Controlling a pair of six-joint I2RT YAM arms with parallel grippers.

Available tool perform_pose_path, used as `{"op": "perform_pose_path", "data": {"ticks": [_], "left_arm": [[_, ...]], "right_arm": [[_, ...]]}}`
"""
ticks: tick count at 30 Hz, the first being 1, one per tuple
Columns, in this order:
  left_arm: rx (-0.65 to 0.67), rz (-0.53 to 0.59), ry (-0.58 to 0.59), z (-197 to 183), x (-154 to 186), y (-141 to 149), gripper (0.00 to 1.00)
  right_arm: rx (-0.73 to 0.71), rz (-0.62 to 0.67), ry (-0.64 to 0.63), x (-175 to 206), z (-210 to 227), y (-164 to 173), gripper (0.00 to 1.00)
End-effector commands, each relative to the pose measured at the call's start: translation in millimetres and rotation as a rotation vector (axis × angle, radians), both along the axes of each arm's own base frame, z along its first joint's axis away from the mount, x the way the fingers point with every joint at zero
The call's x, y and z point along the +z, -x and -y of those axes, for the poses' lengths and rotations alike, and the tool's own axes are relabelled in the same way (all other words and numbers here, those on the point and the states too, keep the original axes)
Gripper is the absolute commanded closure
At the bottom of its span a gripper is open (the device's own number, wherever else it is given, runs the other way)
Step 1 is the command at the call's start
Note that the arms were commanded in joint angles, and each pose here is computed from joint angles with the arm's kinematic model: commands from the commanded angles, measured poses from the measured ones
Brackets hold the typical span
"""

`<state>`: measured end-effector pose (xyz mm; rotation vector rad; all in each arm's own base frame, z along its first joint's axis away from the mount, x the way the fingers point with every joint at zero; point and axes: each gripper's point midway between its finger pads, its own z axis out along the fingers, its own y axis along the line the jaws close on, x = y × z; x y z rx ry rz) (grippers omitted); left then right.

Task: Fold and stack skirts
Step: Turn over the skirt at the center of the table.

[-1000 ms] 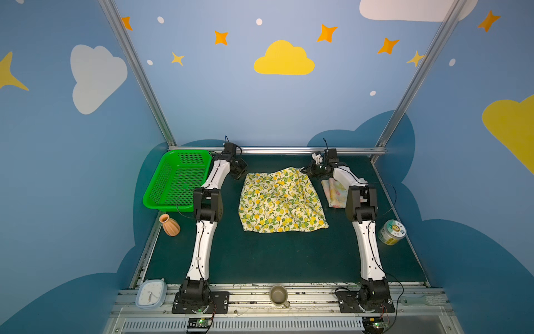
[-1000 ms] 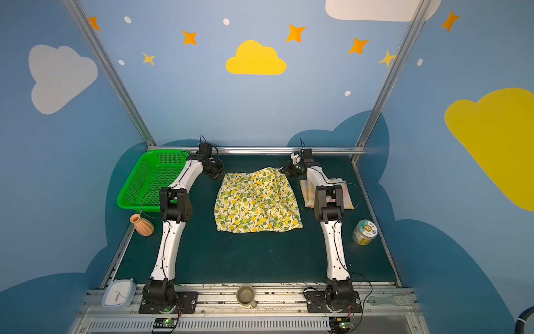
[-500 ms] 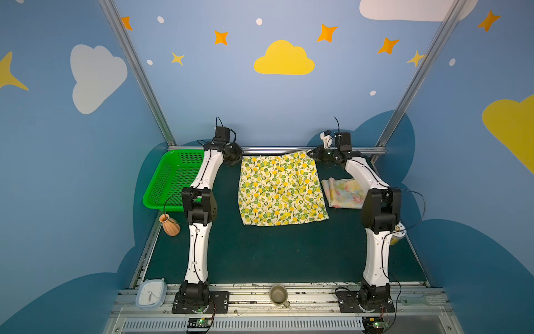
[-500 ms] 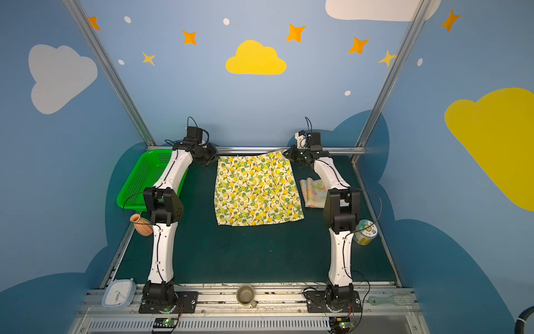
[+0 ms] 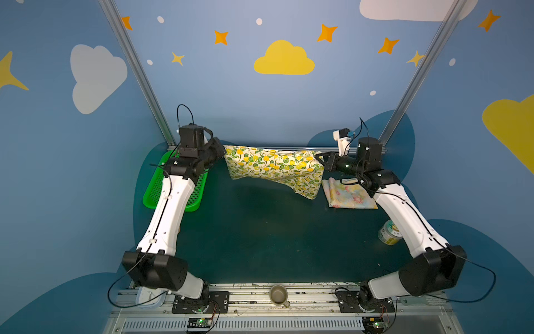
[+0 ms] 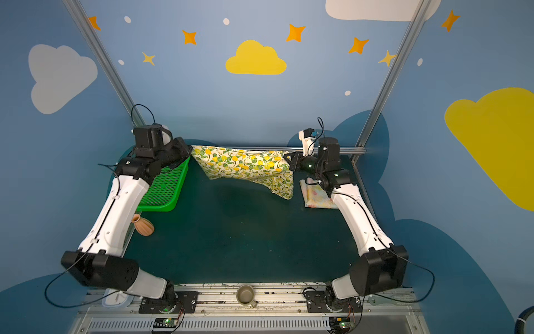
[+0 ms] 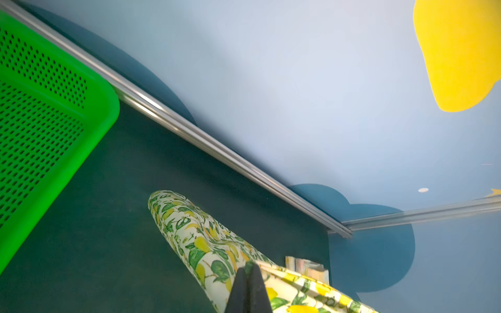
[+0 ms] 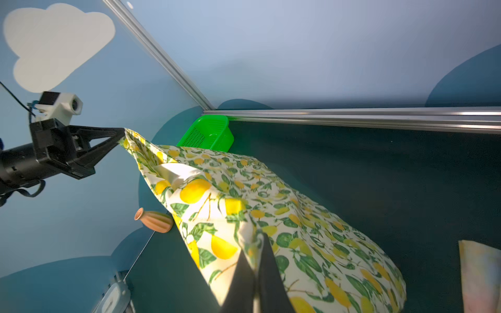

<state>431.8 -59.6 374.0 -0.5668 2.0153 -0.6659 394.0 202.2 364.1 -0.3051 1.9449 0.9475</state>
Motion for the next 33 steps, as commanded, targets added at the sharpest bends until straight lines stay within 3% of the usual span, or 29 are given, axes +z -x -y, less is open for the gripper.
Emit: {"op": "perform_pose_path", "data": {"ticks": [1, 7, 15, 22, 25, 28, 33], "left_arm": [[0.127, 0.049, -0.041, -35, 2, 3, 0.96], [0.103, 0.031, -0.049, -32, -1, -5, 0.96], [0.042, 0.013, -0.051, -22, -3, -73, 0.96], [-0.015, 0.055, -0.033, -11, 17, -119, 0.96], [-0.045, 0.087, -0.043, -4, 33, -117, 0.96], [-0.074, 0.079, -0.056, 6, 25, -106, 0.96], [-0.053, 0.004, -0.048, 17, -57, -67, 0.96]], "right_arm": [[-0.009, 0.025, 0.016, 10, 11, 14, 1.00], [-0.043, -0.024, 0.039, -5, 15, -2, 1.00], [-0.102, -0.017, 0.106, -22, 16, -74, 1.00], [-0.163, 0.075, 0.146, -1, 23, -114, 1.00], [-0.160, 0.123, 0.164, 9, 21, -106, 1.00], [-0.128, 0.137, 0.215, -7, 12, -91, 1.00], [-0.095, 0.035, 0.311, -95, -2, -55, 1.00]]}}
